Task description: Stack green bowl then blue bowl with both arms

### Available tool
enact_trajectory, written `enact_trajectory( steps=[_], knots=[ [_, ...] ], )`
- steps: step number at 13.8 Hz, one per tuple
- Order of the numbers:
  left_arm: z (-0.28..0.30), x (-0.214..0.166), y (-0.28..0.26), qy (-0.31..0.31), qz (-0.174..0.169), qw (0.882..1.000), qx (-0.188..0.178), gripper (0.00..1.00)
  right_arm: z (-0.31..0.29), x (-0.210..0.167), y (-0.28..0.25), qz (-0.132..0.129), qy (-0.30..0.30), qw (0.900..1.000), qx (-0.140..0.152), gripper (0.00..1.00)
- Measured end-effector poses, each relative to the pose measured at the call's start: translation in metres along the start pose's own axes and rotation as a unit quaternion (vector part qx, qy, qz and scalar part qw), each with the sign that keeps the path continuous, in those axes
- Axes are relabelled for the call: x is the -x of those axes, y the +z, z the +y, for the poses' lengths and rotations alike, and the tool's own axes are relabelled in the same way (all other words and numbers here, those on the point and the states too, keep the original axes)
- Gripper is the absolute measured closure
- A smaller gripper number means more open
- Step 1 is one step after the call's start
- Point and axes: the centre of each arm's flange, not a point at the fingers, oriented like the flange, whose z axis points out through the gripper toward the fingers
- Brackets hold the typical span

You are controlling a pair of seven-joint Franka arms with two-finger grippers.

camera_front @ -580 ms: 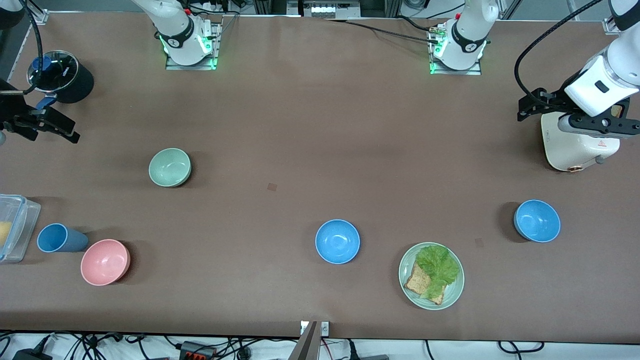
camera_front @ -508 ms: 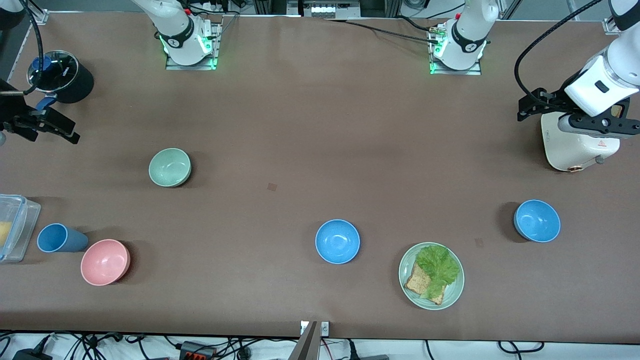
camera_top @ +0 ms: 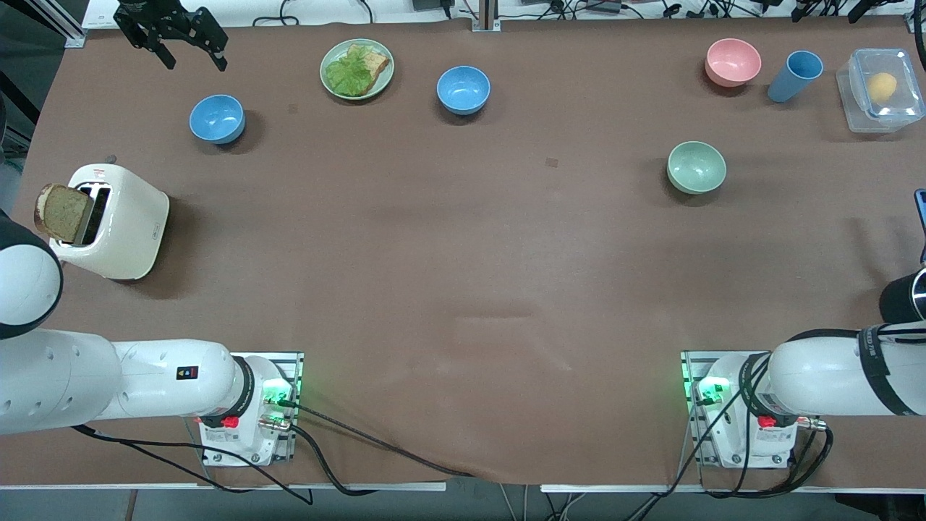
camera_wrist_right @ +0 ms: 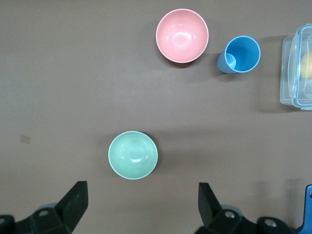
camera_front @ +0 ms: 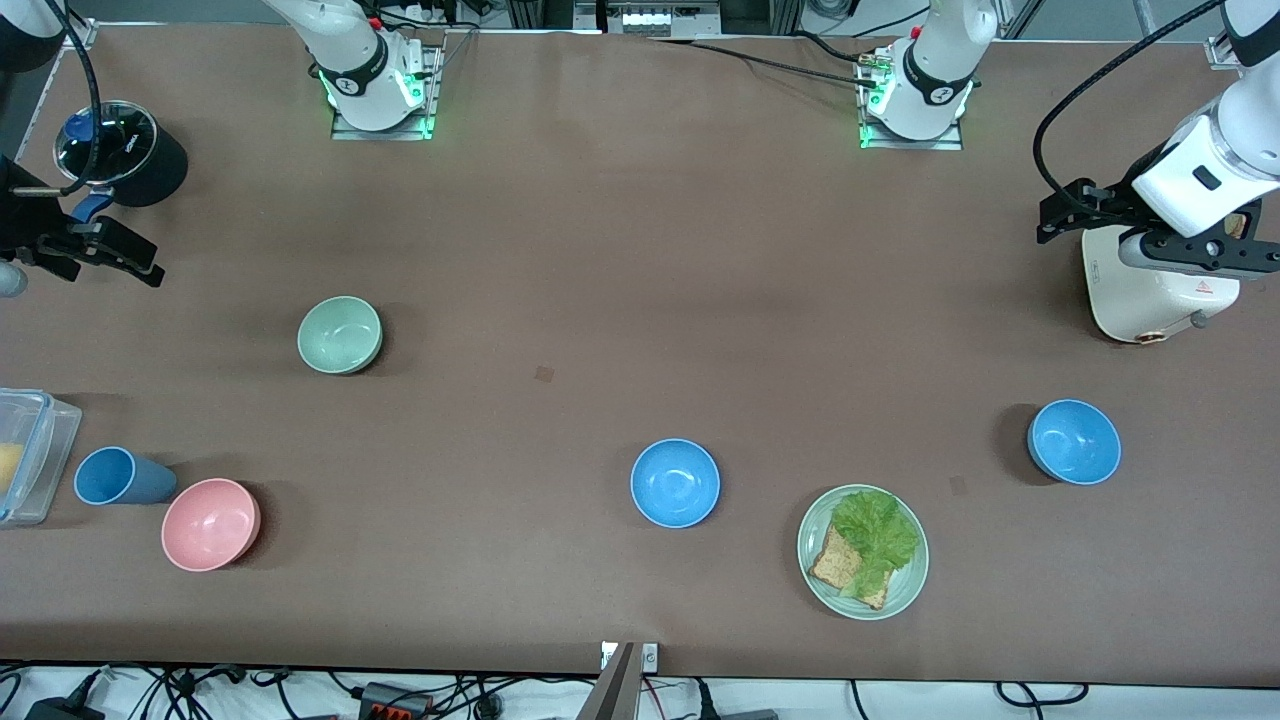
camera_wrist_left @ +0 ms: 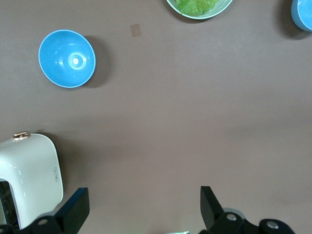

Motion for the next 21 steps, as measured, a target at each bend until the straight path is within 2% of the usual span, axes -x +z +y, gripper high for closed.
enact_trajectory(
  steps=[2,4,5,8,13,17,20,21],
  knots=[
    [0.0,0.0,0.001,0.0,-0.002,1.0,0.0,0.0,0.0,0.0,0.002,-0.002,0.0,1.0,0.0,0.0],
    [0.0,0.0,0.001,0.0,-0.002,1.0,0.0,0.0,0.0,-0.002,0.016,-0.015,-0.001,1.0,0.004,0.0],
    [0.0,0.0,0.001,0.0,-0.002,1.0,0.0,0.0,0.001,-0.005,0.032,-0.03,-0.002,1.0,0.009,0.0],
    [-0.001,0.0,0.001,0.0,-0.003,1.0,0.0,0.0,-0.001,-0.019,0.108,-0.093,-0.004,0.996,0.015,0.0],
    [0.0,0.0,0.001,0.0,-0.002,1.0,0.0,0.0,-0.016,-0.033,0.242,-0.185,-0.016,0.982,0.024,0.0],
    [0.0,0.0,0.0,0.0,-0.002,1.0,0.0,0.0,-0.017,-0.027,0.325,-0.238,-0.018,0.971,0.029,0.0],
    [0.0,0.0,0.0,0.0,-0.002,1.0,0.0,0.0,-0.008,-0.021,0.356,-0.263,-0.012,0.964,0.031,0.0],
    [0.0,0.0,0.0,0.0,-0.002,1.0,0.0,0.0,-0.006,-0.02,0.363,-0.269,-0.011,0.963,0.031,0.07]
  ],
)
